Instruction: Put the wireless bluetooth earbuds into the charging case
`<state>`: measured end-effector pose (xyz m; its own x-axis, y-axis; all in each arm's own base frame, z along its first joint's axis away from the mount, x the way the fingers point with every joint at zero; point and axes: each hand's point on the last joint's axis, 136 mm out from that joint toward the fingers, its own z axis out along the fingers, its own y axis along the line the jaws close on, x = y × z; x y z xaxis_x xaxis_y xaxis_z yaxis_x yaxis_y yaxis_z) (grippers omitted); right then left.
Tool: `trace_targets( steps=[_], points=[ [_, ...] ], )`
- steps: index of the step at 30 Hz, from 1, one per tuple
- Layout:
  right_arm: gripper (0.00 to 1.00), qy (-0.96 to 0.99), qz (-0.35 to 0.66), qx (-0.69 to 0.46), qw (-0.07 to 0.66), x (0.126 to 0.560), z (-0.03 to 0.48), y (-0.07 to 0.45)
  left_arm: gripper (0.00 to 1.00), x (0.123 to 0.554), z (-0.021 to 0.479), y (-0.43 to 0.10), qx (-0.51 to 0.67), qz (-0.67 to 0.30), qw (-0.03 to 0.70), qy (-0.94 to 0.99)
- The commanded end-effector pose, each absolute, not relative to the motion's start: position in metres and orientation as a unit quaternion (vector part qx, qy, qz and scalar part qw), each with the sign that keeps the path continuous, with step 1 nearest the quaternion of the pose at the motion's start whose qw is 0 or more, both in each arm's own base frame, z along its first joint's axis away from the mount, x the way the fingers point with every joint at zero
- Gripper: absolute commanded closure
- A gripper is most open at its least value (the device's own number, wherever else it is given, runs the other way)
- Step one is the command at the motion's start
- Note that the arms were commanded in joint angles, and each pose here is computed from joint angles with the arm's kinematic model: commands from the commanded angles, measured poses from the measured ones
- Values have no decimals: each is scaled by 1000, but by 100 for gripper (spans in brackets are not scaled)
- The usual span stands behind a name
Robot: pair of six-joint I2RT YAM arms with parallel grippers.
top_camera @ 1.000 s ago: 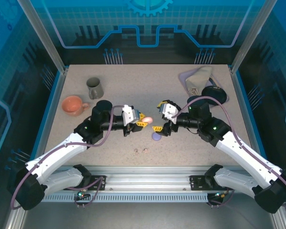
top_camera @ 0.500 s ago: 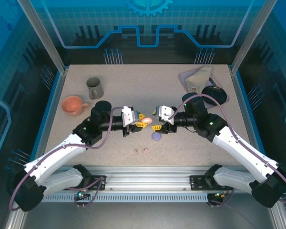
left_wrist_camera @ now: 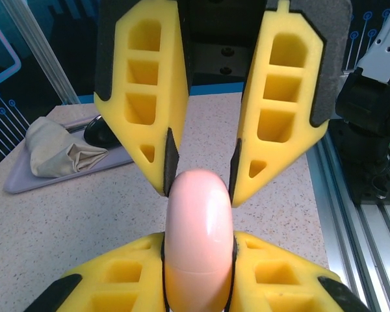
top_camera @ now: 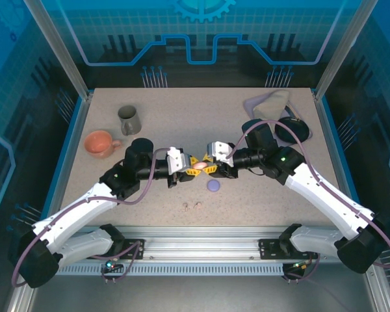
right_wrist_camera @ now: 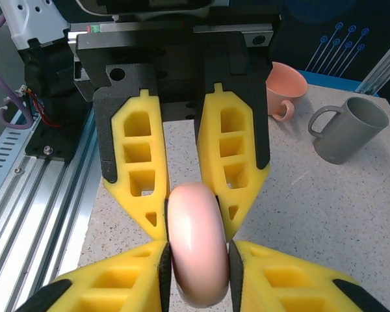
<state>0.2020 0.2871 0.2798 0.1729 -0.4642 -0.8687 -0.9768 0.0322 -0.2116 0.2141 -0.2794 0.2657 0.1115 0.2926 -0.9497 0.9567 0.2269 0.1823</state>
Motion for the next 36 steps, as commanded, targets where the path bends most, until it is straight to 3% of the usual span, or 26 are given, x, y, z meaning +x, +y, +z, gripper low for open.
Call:
trace_targets(
  steps=[1, 9, 19, 20, 22, 27, 31, 36],
  points=[
    [69, 556, 319, -641, 422, 189, 283, 292, 100, 211, 281, -281, 544, -312, 537, 564],
    [63, 565, 317, -640, 412, 192, 277, 292, 100, 210, 283, -281, 543, -313, 540, 562],
    [70, 569, 312, -639, 414, 195, 276, 293, 100, 209, 284, -281, 543, -315, 540, 561],
    [72, 568, 311, -639, 415, 194, 277, 292, 97, 209, 284, -281, 542, -316, 539, 562],
    [73, 566, 312, -637, 419, 193, 279, 290, 80, 208, 283, -281, 543, -318, 537, 562],
    [73, 558, 319, -629, 438, 191, 291, 284, 60, 208, 276, -282, 543, -322, 528, 568],
    [73, 556, 321, -628, 440, 189, 292, 283, 54, 209, 273, -282, 540, -325, 525, 573],
    [73, 561, 328, -626, 431, 189, 288, 285, 54, 209, 276, -283, 537, -328, 528, 571]
  ],
)
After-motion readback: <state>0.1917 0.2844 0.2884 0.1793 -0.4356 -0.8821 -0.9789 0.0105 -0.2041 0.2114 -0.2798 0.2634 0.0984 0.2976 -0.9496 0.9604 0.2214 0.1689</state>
